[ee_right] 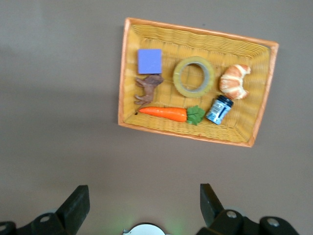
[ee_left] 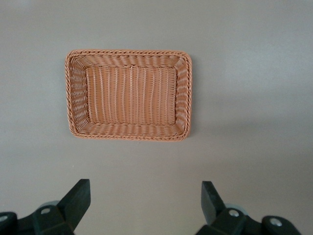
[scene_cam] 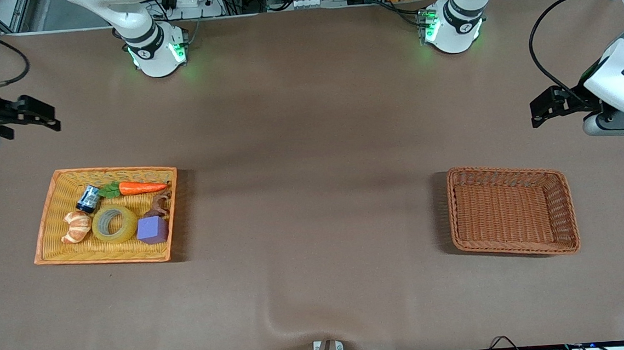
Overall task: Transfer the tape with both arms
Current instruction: 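Move the right gripper toward the orange tray, then lower the right gripper onto the yellow tape roll and grasp it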
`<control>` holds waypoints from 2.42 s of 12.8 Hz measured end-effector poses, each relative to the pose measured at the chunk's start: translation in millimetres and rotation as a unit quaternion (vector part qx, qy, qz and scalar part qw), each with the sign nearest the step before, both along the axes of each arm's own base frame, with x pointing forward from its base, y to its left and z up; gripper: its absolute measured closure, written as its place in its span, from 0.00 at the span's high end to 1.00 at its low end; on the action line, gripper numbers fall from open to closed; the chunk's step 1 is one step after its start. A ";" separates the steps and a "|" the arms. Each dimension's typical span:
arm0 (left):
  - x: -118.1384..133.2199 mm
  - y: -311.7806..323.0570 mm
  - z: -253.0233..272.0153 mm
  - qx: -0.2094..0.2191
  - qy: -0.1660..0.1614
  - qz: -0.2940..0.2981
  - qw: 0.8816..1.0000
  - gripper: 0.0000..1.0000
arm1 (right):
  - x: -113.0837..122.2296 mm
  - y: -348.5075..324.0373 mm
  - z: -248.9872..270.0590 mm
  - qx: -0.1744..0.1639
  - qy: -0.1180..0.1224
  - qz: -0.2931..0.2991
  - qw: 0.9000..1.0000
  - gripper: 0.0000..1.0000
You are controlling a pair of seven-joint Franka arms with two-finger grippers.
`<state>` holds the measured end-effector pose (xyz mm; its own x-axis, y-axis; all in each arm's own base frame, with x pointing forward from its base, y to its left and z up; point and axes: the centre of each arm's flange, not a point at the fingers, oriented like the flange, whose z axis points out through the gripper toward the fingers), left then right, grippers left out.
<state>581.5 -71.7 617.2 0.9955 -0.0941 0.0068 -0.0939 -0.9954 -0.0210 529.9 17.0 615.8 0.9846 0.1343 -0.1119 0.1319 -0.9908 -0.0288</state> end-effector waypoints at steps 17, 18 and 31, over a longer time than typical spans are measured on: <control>8.9 -1.1 -12.8 0.000 0.002 0.000 1.000 1.00 | 82.3 -94.4 -130.3 -0.017 0.000 -0.060 0.998 1.00; 9.4 -1.6 -12.6 -0.001 0.000 -0.001 1.000 1.00 | 95.9 -99.0 -157.3 -0.017 -0.001 -0.062 0.998 1.00; 4.8 31.0 -3.8 0.000 0.007 0.027 1.000 1.00 | 114.0 -151.9 -407.8 -0.021 0.068 -0.043 0.997 1.00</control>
